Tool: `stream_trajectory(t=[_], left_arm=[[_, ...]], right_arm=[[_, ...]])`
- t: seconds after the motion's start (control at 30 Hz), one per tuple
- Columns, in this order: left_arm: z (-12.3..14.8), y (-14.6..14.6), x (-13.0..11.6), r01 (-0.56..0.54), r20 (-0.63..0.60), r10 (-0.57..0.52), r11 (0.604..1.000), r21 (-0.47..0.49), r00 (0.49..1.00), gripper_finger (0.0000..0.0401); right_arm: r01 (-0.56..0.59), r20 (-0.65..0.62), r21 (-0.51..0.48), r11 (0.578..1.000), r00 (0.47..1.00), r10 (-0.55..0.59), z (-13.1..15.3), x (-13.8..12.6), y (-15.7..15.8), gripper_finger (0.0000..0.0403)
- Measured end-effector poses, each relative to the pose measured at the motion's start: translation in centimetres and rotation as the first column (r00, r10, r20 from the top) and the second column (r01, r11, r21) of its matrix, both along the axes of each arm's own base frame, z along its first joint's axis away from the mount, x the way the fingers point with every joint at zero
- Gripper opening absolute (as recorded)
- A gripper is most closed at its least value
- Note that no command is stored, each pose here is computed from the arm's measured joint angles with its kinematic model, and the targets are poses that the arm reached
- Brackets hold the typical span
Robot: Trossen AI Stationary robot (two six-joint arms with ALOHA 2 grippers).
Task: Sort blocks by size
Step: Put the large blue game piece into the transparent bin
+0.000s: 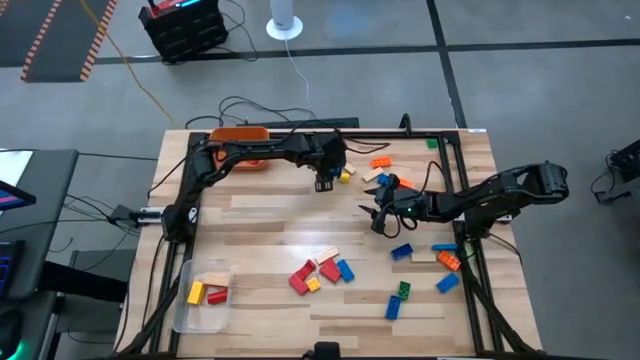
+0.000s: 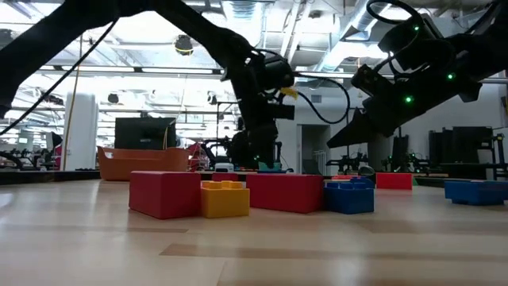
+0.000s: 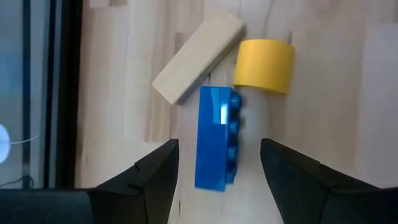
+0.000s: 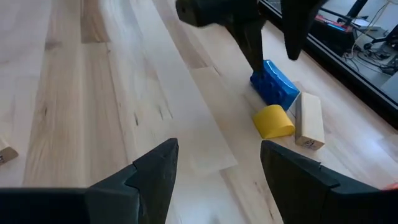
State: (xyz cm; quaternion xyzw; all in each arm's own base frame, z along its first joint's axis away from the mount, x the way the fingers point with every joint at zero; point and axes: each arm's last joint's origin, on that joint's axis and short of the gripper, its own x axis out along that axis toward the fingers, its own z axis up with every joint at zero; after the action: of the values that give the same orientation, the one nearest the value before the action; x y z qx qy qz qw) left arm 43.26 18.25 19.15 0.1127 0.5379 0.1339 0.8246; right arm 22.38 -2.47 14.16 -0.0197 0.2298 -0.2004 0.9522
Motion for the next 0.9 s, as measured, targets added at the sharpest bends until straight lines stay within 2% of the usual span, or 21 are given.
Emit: stream_trajectory(t=[0.6,0.73,0.9], left_arm=[[-2.4,0.8,-0.3,-0.07,-0.041,0.065,0.99,-0.122,0.997,0.0216],[-2.8,0.7,-0.4,-0.071,-0.064,0.063,0.989,-0.132,0.996,0.0186],[-2.7,0.7,-0.2,-0.08,-0.04,0.075,0.988,-0.129,0.996,0.0116]], right_arm=[[-0.021,0.022,-0.007,1.0,1.0,0.021,0.2,0.1,0.3,0.026],[-0.02,0.023,-0.007,1.0,1.0,0.021,0.2,0.2,0.3,0.026],[-0.019,0.023,-0.007,1.0,1.0,0.019,0.2,0.2,0.3,0.026]])
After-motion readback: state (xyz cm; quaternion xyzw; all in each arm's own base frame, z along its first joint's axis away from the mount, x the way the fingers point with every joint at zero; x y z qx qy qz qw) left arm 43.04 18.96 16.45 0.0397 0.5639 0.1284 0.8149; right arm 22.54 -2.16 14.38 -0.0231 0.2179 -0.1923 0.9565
